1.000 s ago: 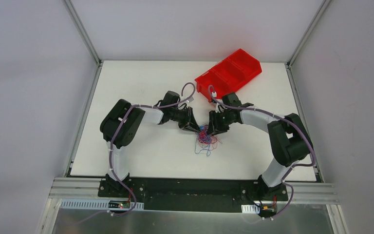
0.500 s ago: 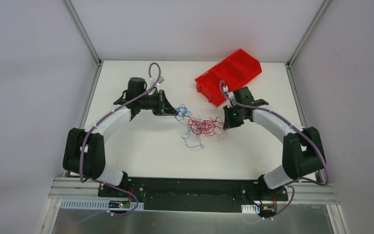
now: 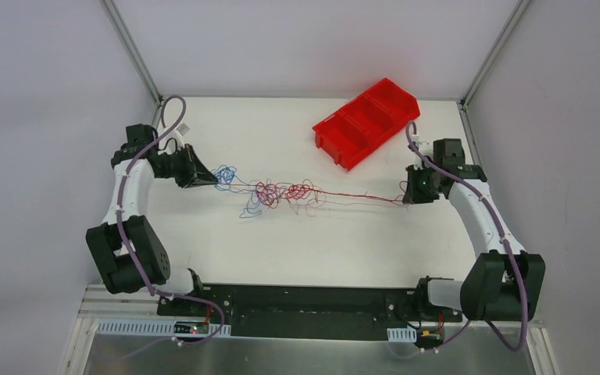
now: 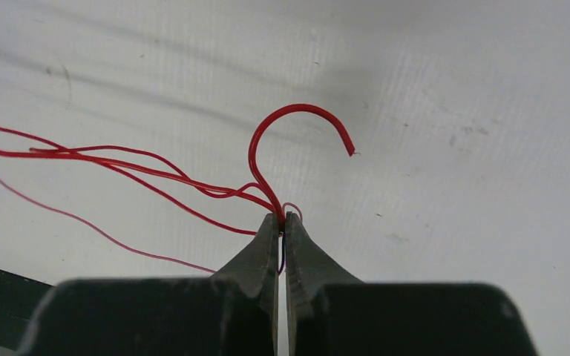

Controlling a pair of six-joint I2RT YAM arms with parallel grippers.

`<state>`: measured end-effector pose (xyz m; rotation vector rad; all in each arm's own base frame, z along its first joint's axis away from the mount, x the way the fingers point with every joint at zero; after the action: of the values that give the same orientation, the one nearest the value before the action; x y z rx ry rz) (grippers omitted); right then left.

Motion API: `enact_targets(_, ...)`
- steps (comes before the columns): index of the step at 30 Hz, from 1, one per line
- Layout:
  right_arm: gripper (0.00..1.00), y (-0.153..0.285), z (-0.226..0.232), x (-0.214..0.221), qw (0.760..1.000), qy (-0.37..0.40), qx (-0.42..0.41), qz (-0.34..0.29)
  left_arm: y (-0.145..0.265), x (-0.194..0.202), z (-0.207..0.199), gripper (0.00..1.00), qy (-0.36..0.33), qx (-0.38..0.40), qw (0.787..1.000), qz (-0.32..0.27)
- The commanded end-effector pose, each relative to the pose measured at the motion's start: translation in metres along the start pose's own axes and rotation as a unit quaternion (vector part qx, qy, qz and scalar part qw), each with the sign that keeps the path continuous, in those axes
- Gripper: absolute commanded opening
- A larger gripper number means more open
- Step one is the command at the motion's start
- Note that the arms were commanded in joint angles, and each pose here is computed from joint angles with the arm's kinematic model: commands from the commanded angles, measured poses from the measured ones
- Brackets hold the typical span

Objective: Untangle the cables

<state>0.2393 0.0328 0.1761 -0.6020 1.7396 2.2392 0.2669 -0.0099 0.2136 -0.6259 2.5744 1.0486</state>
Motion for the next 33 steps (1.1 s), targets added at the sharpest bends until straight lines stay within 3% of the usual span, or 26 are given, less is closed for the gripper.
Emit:
enact_targets(1, 0.00, 0.022, -0.025, 0.009, 0.999, 0.006, 0.036, 0.003, 0.022, 0.000, 0.025, 0.00, -0.014, -0.049, 0.998, 0.036)
enact_targets(9, 0.00, 0.045, -0.053, 0.000, 0.998, -0.026, 0.047, -0.025, 0.037, -0.009, 0.068, 0.00, 0.021, -0.092, 0.995, 0.045)
enact_targets(14, 0.00, 0.053, -0.044, -0.010, 0.998, -0.038, 0.009, -0.041, 0.026, -0.008, 0.061, 0.00, 0.052, -0.033, 0.997, 0.046)
enact_targets(17, 0.00, 0.060, -0.031, -0.018, 0.997, -0.049, -0.041, -0.047, 0.023, -0.009, 0.039, 0.00, 0.040, 0.001, 0.998, 0.045)
enact_targets(23, 0.00, 0.089, 0.017, -0.045, 0.985, -0.047, -0.147, -0.076, 0.011, -0.005, -0.056, 0.00, -0.038, 0.089, 0.993, 0.071)
enact_targets(27, 0.00, 0.062, 0.010, -0.047, 0.991, -0.050, -0.108, -0.055, -0.011, 0.014, -0.073, 0.00, -0.042, 0.100, 0.988, 0.110)
enact_targets(28, 0.01, 0.047, 0.003, -0.042, 0.995, -0.046, -0.082, -0.028, -0.018, 0.017, -0.064, 0.13, -0.035, 0.081, 0.990, 0.114)
enact_targets(31, 0.40, 0.024, -0.002, -0.033, 0.996, -0.037, -0.057, 0.049, -0.031, 0.019, -0.032, 0.54, -0.009, 0.037, 0.993, 0.115)
enact_targets(33, 0.59, 0.021, 0.007, -0.036, 0.996, -0.037, -0.073, 0.039, -0.036, 0.020, -0.022, 0.64, 0.022, 0.040, 0.993, 0.108)
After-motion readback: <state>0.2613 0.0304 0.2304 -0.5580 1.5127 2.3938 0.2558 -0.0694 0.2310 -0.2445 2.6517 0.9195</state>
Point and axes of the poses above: each gripper's point midway between its finger pads, its own y axis back along the fingers, its own z axis along the line the jaws close on, x = y × z, the point moved 7 cm from there along y, back along the fingers, and after that the axes turned 4 degrees about -y, right-handed, at the moved point
